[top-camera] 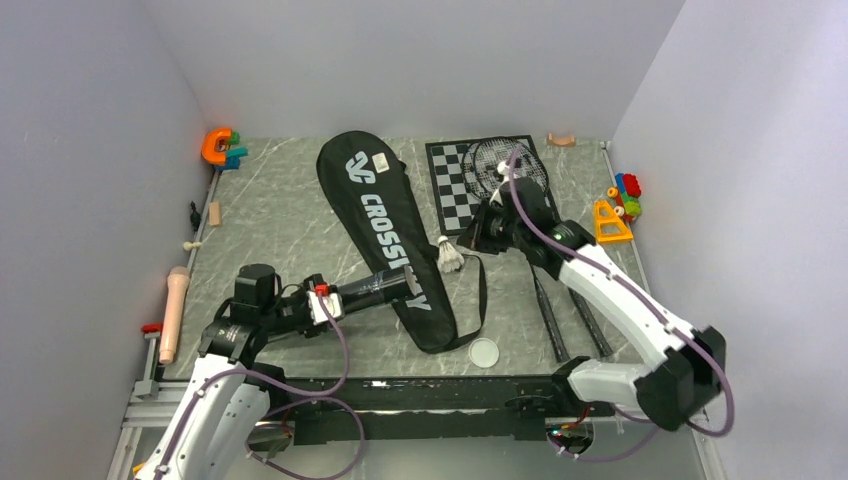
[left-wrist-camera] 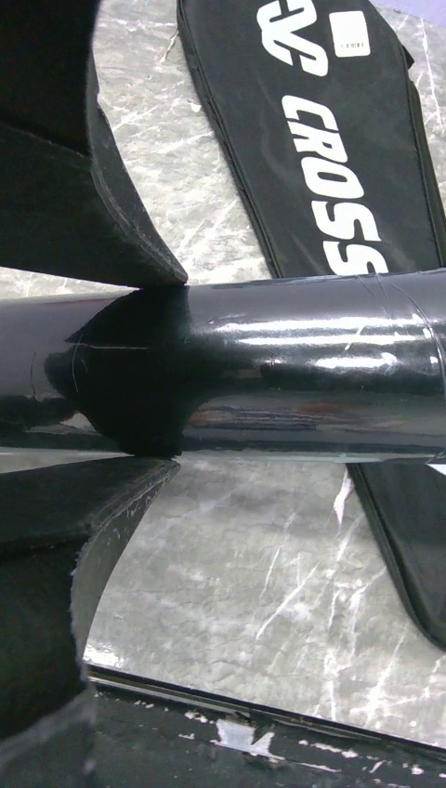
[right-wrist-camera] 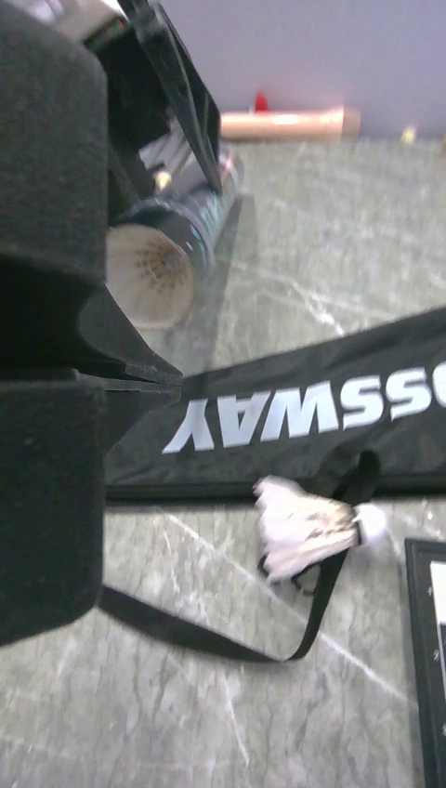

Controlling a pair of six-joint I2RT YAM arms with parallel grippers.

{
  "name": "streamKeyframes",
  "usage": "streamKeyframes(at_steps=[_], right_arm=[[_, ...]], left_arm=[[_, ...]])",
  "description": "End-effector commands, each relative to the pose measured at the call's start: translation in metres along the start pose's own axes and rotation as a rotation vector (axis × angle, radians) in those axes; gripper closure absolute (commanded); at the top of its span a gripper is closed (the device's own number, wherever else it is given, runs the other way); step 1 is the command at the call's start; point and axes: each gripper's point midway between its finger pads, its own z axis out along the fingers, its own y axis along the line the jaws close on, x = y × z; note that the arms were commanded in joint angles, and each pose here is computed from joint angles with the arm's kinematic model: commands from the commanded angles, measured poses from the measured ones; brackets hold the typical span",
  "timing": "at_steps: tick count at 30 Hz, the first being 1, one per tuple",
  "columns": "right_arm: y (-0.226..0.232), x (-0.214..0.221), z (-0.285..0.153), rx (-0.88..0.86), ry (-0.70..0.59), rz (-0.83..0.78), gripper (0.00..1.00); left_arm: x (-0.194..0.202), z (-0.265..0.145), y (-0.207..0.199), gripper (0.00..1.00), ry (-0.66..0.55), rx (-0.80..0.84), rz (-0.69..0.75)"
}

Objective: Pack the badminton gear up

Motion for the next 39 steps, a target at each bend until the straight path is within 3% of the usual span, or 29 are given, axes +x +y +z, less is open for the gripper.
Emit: streamKeyframes(at_steps=[1, 4, 6, 7, 10, 12, 13, 26, 39], right_arm=[[0.032, -0.015, -0.017, -0.174, -0.127, 0.083, 1.0], [0.034, -0.016, -0.016, -0.197, -0.148, 0.097, 1.0], [0.01, -0.008, 0.0, -0.068, -0.101, 0.095, 0.98], [-0.001, -0.001, 0.007, -0.012, -0.071, 0.082, 0.9], [-0.023, 0.009, 0.023, 0.064, -0.049, 0.11, 0.51], [-0.028, 0.013, 0.029, 0.073, -0.05, 0.157, 0.35], [-0.031, 0.016, 0.034, 0.082, -0.049, 0.186, 0.34], [-0.06, 0.015, 0.095, 0.205, -0.112, 0.44, 0.44], [-0.087, 0.014, 0.12, 0.314, -0.164, 0.483, 0.71]], left_arm=[[-0.026, 0.002, 0.016, 1.0, -0.097, -0.032, -0.022], [-0.026, 0.003, 0.017, 1.0, -0.101, -0.034, -0.016], [-0.024, 0.002, 0.018, 1.0, -0.088, -0.04, -0.01], [-0.023, 0.001, 0.019, 1.0, -0.083, -0.043, -0.006], [-0.022, 0.0, 0.017, 1.0, -0.082, -0.047, 0.004], [-0.022, -0.001, 0.016, 1.0, -0.087, -0.057, 0.014], [-0.022, -0.002, 0.016, 1.0, -0.087, -0.062, 0.021], [-0.018, -0.003, 0.017, 1.0, -0.069, -0.07, 0.05], [-0.012, 0.0, 0.014, 1.0, -0.059, -0.063, 0.075]])
